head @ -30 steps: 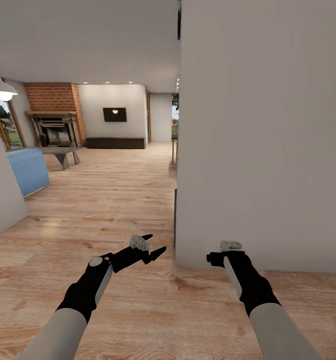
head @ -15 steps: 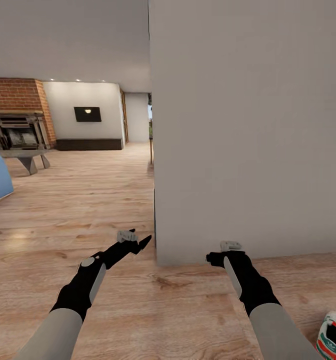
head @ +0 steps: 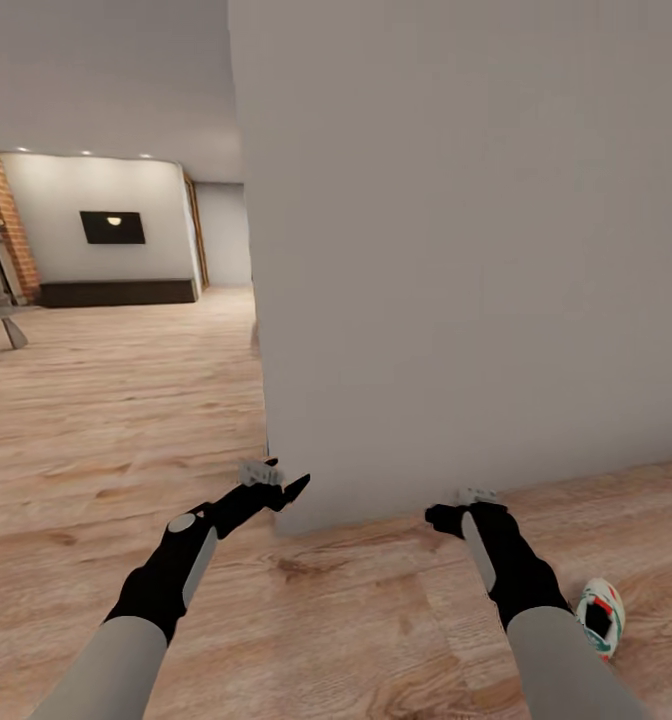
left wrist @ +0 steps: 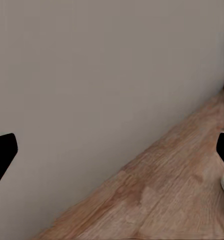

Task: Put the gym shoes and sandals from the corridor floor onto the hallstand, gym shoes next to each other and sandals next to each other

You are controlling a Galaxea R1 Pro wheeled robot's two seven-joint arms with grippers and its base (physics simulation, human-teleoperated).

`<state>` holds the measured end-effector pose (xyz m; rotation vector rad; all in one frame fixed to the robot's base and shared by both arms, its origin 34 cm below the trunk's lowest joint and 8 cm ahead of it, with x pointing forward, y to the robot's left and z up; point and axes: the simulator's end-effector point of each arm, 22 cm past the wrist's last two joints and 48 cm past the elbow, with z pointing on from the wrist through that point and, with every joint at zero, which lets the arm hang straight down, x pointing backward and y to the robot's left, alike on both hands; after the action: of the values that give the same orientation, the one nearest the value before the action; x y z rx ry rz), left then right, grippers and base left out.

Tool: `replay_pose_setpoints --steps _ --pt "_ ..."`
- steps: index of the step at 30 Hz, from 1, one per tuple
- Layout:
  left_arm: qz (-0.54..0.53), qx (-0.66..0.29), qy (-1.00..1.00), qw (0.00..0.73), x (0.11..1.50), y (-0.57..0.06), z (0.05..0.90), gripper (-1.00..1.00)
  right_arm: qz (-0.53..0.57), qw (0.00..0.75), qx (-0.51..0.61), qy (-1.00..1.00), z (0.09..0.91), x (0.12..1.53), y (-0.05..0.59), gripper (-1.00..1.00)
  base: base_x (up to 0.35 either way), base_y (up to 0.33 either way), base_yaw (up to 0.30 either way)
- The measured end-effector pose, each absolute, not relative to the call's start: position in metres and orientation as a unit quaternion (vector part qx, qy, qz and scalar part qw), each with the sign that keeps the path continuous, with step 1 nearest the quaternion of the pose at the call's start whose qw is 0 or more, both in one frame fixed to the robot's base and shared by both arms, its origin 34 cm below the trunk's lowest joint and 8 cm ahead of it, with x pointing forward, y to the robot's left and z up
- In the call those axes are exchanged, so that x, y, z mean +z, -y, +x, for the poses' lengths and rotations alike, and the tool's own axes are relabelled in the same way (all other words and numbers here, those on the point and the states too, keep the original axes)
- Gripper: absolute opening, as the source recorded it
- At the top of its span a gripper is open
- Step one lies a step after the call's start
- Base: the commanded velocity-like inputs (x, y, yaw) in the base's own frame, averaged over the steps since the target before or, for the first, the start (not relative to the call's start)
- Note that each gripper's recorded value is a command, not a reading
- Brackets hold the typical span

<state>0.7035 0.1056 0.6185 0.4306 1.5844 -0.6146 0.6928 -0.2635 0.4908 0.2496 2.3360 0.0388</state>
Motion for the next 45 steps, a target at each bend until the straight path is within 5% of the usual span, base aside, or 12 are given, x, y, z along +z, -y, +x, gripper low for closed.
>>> replay_pose_setpoints --steps 10,45 --pt "0.283 -0.289 -0.693 0.597 0.601 -0.041 0.675 1.00 0.102 0.385 0.016 -0.917 0.692 0.490 0.265 1.00 0.000 0.000 -0.300" --pt "0.286 -0.291 -0.693 0.594 0.599 -0.038 0.673 1.00 0.101 0.385 0.014 -0.917 0.692 0.490 0.266 1.00 0.032 0.053 -0.300"
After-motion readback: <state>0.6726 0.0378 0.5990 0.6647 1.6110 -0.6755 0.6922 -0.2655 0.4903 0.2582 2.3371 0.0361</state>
